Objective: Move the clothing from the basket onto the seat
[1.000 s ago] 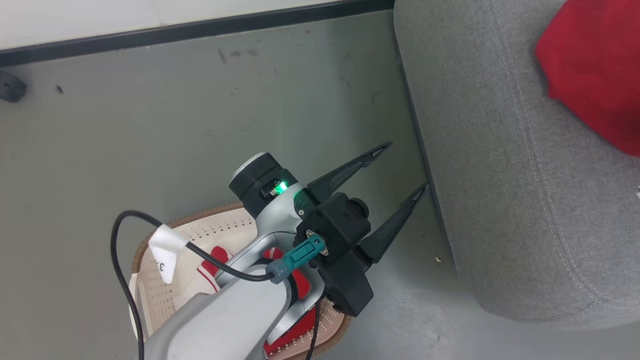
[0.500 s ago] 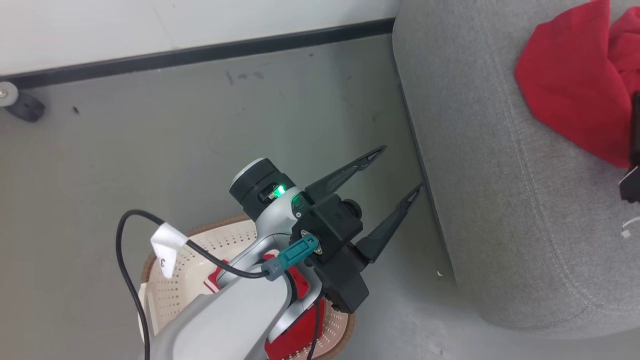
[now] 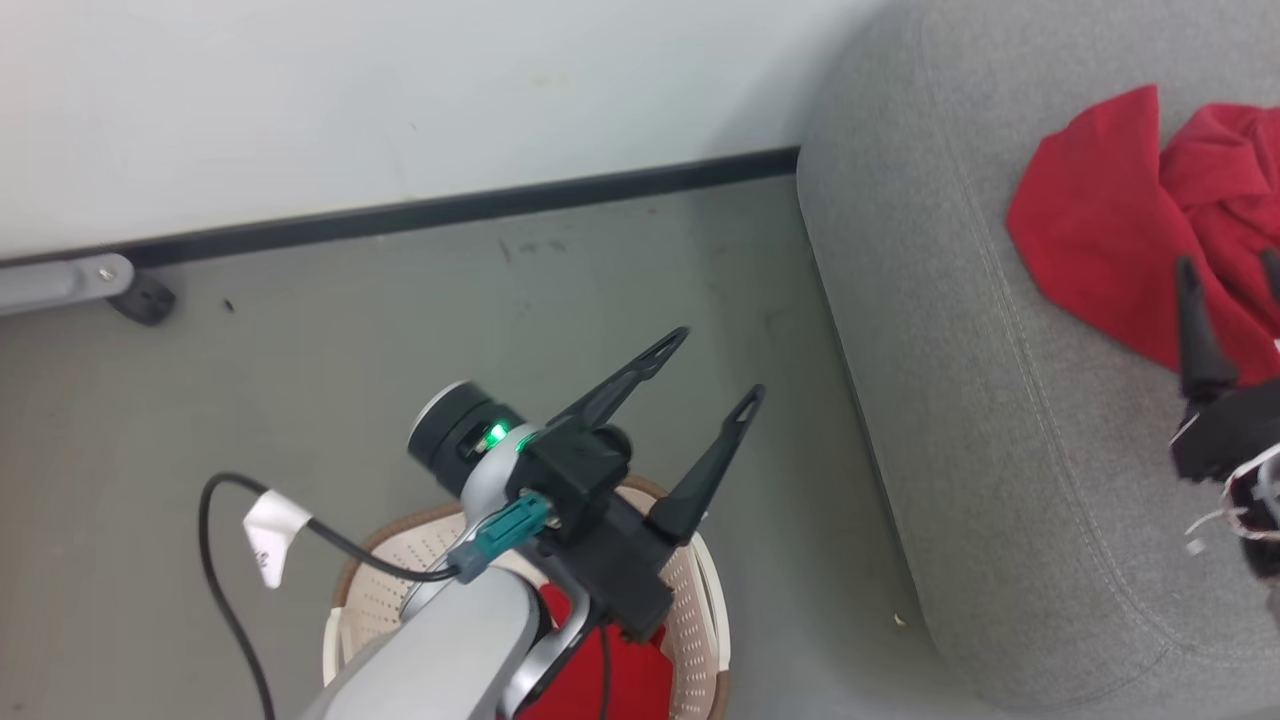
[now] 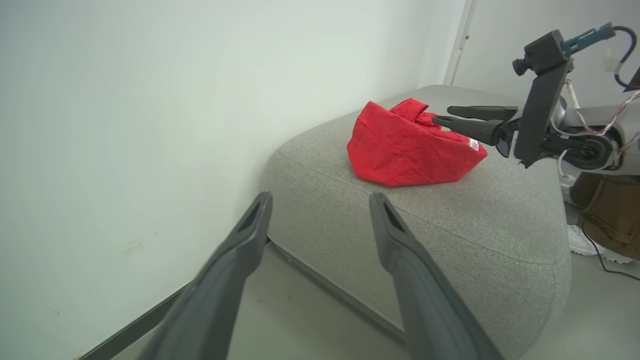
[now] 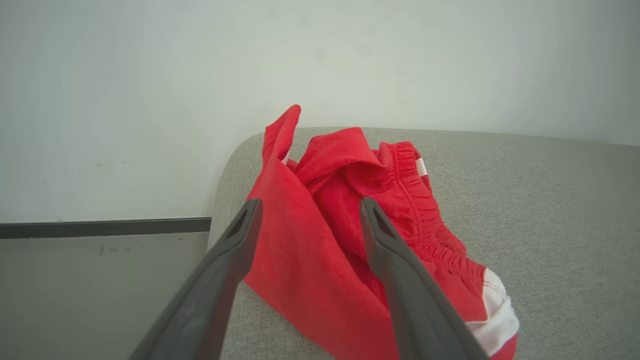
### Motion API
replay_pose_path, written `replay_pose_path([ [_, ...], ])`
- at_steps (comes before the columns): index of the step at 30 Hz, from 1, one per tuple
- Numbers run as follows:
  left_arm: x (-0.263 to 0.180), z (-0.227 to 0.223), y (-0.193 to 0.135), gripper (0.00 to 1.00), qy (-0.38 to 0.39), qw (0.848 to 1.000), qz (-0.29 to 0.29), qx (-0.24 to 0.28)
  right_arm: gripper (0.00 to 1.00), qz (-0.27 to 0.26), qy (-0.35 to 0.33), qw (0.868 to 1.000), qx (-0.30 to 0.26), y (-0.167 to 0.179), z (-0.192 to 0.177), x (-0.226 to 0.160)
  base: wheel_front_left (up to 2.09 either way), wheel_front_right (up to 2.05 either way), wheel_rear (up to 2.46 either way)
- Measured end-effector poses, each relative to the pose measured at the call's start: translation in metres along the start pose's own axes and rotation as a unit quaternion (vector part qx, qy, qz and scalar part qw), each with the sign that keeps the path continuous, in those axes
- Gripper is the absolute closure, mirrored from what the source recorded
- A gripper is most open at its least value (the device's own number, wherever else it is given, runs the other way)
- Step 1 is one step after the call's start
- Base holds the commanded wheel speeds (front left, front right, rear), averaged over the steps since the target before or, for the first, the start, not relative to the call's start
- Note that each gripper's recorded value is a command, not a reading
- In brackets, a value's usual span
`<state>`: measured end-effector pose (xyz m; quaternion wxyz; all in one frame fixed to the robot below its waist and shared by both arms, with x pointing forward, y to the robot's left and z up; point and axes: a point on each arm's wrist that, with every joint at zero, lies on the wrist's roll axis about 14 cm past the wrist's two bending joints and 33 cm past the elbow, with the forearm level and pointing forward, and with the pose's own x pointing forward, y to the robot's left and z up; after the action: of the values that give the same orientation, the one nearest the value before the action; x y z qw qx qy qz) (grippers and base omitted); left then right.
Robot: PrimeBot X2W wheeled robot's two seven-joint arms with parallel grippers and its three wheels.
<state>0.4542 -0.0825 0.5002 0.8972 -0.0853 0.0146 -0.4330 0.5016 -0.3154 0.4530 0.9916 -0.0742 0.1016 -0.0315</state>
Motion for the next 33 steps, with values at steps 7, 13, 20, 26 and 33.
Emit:
replay_pose_path([
  [7,-0.04,0.0,0.027,0.0,0.001,0.997,0.081,-0.005,0.0,0.046,-0.036,0.998,0.007,0.04,0.022,-0.012,0.0,0.0,0.0],
  [13,-0.079,0.005,0.054,0.0,-0.002,0.988,0.156,0.006,0.0,0.084,-0.07,0.994,0.014,0.076,0.043,-0.025,0.0,0.0,0.0],
  [20,-0.13,0.009,0.079,0.0,-0.007,0.97,0.244,0.003,0.0,0.115,-0.093,0.989,0.027,0.114,0.052,-0.049,0.0,0.0,0.0],
  [26,-0.173,0.005,0.088,0.0,-0.003,0.954,0.3,0.0,0.0,0.129,-0.117,0.984,0.025,0.134,0.063,-0.069,0.0,0.0,0.0],
  [33,-0.21,0.004,0.096,0.0,-0.007,0.937,0.348,-0.006,0.0,0.132,-0.129,0.982,0.03,0.148,0.063,-0.093,0.0,0.0,0.0],
])
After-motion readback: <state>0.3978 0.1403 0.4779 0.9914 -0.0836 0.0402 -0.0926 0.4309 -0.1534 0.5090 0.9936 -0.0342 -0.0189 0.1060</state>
